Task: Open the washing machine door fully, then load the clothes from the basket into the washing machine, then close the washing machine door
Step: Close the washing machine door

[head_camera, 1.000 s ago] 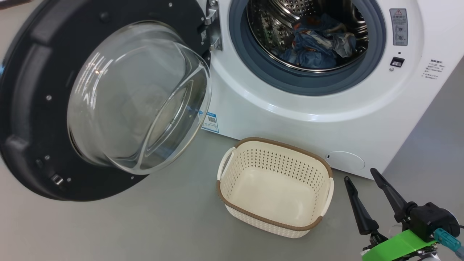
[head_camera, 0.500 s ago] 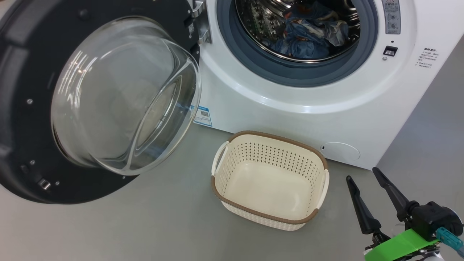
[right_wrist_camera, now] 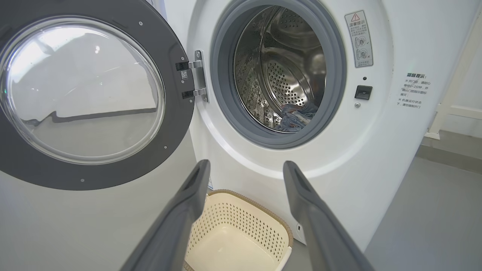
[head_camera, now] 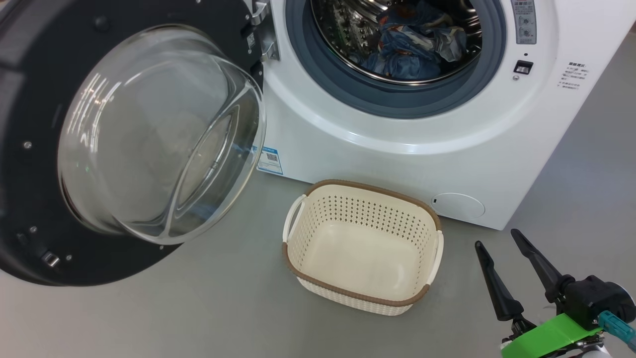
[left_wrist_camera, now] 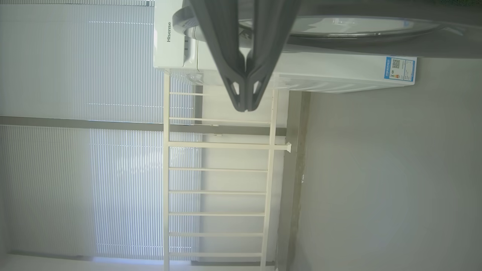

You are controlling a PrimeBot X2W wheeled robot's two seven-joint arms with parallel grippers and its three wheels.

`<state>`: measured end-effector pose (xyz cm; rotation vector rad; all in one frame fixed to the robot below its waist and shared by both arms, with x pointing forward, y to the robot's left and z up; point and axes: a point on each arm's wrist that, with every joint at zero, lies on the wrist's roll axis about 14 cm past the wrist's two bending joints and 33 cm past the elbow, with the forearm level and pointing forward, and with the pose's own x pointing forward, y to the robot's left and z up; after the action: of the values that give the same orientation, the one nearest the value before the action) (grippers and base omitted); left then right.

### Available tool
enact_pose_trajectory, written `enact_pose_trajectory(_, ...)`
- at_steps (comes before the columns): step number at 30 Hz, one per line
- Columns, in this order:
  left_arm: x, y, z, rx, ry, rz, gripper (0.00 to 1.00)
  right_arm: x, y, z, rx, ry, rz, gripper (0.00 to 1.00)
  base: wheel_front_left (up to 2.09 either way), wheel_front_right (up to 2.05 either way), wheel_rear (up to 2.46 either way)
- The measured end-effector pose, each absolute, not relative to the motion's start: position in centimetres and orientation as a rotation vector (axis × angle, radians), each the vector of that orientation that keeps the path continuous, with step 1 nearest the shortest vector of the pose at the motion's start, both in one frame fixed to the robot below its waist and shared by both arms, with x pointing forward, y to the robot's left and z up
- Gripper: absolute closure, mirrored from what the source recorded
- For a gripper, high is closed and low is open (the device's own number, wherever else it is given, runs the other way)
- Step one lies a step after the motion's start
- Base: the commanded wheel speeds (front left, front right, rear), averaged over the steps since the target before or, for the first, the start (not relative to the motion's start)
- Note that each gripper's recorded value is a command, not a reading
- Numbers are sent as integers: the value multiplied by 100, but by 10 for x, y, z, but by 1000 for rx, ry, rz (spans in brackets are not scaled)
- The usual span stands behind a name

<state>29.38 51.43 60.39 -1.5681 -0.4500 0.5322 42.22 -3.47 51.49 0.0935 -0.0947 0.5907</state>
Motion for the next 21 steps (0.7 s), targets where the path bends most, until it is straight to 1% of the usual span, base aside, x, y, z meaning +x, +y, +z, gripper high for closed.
enact_pose_trajectory(21, 322, 489, 594, -1556, -285, 461, 100, 422, -45, 514, 85, -92, 568, 0, 0, 0, 0)
